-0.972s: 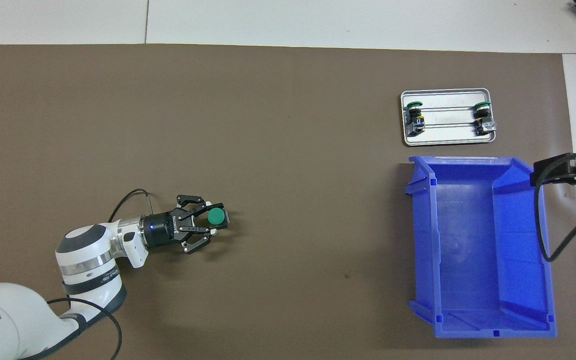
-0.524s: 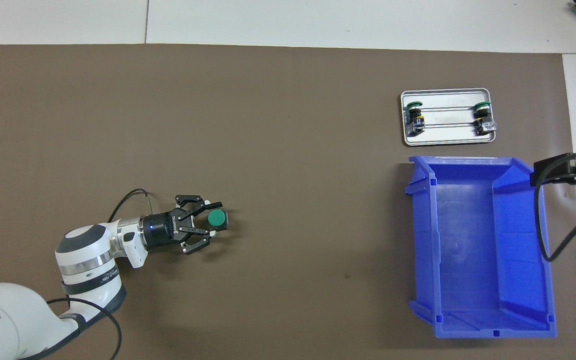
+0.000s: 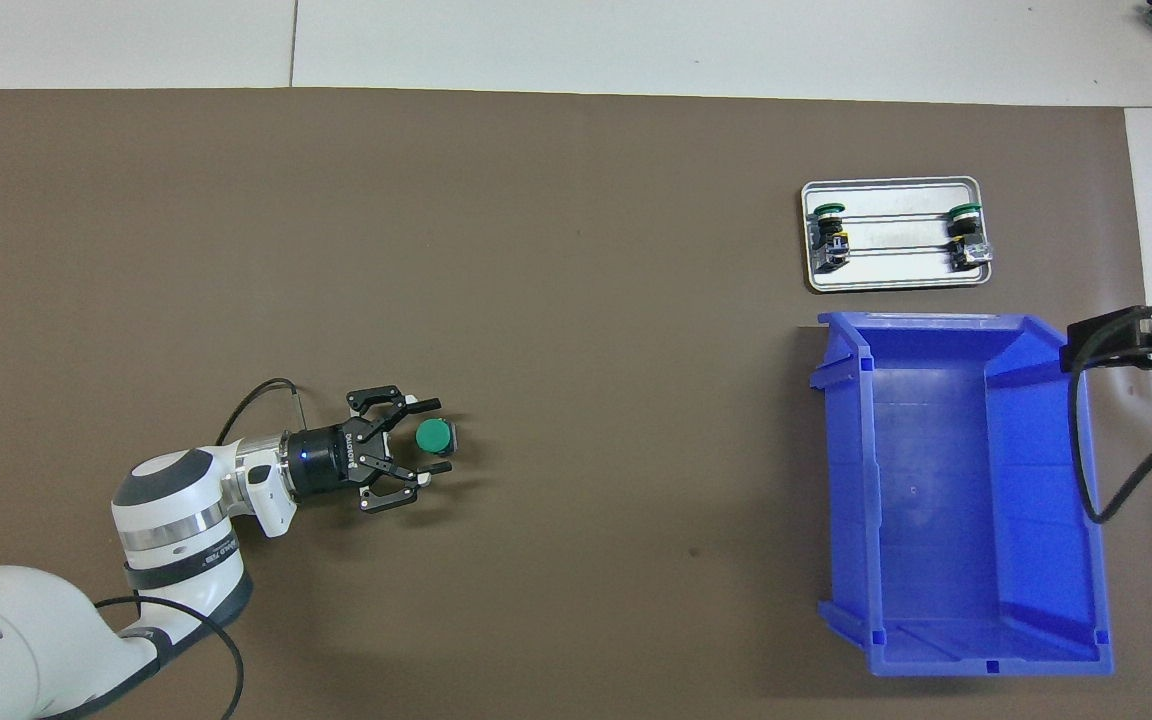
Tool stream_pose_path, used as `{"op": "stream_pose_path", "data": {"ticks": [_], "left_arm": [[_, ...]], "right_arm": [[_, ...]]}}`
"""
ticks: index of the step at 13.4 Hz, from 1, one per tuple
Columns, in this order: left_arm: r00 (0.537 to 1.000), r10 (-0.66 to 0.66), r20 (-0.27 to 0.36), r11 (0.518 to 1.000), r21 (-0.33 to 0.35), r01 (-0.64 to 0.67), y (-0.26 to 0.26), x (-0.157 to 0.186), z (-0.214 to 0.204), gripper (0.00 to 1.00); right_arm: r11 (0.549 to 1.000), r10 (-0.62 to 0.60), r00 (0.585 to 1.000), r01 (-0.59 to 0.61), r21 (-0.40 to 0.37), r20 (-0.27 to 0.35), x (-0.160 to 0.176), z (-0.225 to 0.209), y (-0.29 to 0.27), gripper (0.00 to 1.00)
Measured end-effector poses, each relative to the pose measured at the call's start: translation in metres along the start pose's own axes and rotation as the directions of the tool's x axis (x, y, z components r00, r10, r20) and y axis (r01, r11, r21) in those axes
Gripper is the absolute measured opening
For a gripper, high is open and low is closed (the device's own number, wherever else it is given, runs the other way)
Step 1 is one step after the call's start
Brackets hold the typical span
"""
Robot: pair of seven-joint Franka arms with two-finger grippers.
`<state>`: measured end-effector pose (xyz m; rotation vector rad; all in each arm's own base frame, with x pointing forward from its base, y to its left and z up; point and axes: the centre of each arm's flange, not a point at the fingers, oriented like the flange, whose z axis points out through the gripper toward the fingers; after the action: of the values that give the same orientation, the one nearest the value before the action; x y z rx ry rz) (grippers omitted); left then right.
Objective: Place and press button with both arms
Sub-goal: 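Set the part upright on the table and open the left gripper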
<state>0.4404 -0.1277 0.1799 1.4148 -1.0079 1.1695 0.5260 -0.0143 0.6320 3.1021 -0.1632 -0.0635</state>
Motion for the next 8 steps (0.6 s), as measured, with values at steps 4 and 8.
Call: {"op": "stream_pose_path", "data": {"ticks": [4, 8], "left_arm": [[1.000, 0.000, 0.000, 1.000, 0.003, 0.000, -0.0006, 0.0001, -0.0014, 0.98], [0.999, -0.036, 0.000, 0.999, -0.025, 0.036, -0.0021, 0.0050, -0.0062, 0.98]], "right_arm": [[1.000, 0.000, 1.000, 0.000, 0.000, 0.000, 0.0000, -0.0001, 0.0000, 1.00], [1.000, 0.000, 1.000, 0.000, 0.000, -0.003, 0.0003, -0.0004, 0.0000, 1.00]]}}
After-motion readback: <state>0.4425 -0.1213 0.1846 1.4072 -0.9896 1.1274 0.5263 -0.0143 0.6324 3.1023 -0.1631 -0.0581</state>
